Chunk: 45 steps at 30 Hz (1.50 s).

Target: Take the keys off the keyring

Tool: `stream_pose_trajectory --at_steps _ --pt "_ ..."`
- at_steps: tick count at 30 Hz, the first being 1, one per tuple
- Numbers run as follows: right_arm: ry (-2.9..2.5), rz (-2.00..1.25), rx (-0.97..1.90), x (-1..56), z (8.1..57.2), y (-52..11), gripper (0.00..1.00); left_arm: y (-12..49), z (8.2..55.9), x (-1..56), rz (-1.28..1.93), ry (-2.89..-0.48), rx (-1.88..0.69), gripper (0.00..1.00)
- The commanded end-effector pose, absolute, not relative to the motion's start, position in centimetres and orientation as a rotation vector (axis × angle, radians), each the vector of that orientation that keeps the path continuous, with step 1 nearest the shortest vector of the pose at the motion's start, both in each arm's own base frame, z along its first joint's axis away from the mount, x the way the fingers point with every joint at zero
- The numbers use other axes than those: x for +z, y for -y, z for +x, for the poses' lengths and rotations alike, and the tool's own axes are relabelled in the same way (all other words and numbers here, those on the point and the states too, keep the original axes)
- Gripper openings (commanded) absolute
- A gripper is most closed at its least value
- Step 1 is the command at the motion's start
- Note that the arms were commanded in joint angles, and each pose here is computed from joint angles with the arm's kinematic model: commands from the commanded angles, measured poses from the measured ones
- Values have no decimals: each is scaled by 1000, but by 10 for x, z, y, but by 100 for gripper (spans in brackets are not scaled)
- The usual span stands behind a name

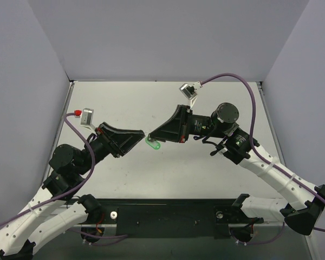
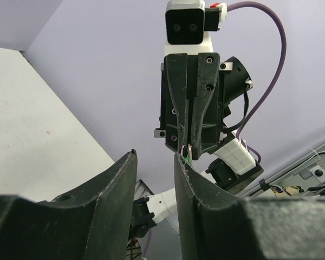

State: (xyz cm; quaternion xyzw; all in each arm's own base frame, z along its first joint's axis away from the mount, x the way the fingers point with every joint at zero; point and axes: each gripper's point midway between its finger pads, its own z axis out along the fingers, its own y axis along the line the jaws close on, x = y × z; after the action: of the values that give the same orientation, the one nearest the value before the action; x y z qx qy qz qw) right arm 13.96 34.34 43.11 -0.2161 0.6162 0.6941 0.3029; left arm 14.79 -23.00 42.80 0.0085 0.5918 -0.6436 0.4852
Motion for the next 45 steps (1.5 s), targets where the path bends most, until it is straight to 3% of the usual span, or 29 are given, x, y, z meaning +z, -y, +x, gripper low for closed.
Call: stream_pose_trajectory --at_steps 1,8,19,35,40,42,43,45 --pt "-1507 -626 1865 459 130 -341 0 227 135 459 73 -1322 -1630 43" --pt "-1506 -626 1848 461 131 -339 0 225 133 460 72 -1314 -1632 40" --pt "-1514 -617 1845 461 132 -340 0 211 134 463 26 -1299 -1581 49" --pt "-1514 -630 1860 461 130 -344 0 234 128 462 130 -1295 -1680 38" --pt "-1518 -622 1853 460 132 -345 0 233 126 463 135 -1293 -1683 23" --pt "-1515 -623 1852 460 132 -345 0 233 125 463 140 -1293 -1685 5" --pt "-1515 -621 1852 460 132 -345 0 234 125 463 143 -1297 -1686 0" --pt "-1514 -612 1849 461 133 -345 0 233 125 462 142 -1294 -1688 0"
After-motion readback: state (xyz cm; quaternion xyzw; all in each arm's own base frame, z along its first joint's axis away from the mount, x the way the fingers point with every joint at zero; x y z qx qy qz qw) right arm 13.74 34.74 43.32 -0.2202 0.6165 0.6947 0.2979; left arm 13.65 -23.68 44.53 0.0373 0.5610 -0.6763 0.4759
